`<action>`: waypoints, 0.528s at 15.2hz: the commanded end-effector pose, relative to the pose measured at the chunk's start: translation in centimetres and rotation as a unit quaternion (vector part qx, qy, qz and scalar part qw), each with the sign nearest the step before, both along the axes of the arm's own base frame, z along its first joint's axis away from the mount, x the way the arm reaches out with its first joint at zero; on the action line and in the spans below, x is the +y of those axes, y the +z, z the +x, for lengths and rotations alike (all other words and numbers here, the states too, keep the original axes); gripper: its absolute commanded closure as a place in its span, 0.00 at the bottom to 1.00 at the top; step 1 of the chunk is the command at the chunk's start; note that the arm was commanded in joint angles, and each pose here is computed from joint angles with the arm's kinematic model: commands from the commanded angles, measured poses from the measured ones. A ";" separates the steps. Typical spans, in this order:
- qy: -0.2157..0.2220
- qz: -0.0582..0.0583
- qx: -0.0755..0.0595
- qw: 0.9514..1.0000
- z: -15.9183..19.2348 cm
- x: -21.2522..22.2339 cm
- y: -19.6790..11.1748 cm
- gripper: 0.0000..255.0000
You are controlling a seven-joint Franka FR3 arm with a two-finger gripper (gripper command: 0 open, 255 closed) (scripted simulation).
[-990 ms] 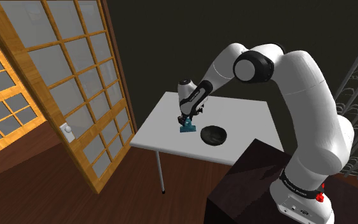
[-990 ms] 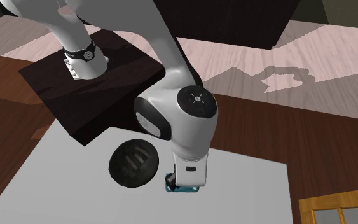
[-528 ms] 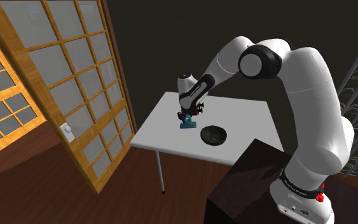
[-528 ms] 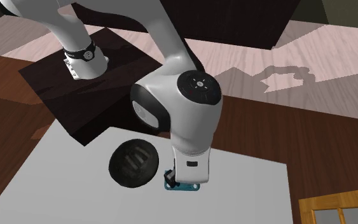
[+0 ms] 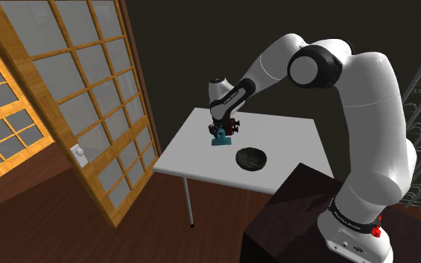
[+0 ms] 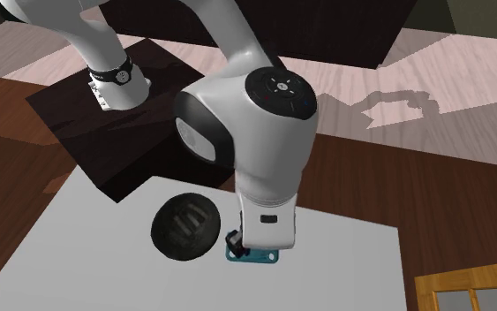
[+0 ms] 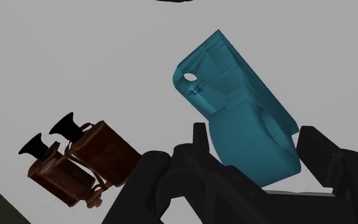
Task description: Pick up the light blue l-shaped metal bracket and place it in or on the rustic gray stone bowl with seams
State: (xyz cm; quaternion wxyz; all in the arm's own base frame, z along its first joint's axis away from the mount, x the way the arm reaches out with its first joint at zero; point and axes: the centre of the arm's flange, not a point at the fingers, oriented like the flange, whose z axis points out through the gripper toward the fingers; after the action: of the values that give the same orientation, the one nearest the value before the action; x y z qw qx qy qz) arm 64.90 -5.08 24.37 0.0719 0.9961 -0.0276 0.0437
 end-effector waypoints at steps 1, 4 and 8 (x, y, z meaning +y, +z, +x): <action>0.000 0.000 0.000 1.000 0.0 0.0 1.1 1.00; 0.000 0.000 0.000 1.000 -1.3 -0.4 2.0 1.00; 0.000 0.000 0.000 1.000 -6.2 -2.1 2.6 1.00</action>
State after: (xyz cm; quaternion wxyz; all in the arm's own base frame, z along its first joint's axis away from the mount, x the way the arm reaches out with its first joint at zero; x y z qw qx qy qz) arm 60.09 -6.77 26.77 0.0722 0.9961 -0.0276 0.0435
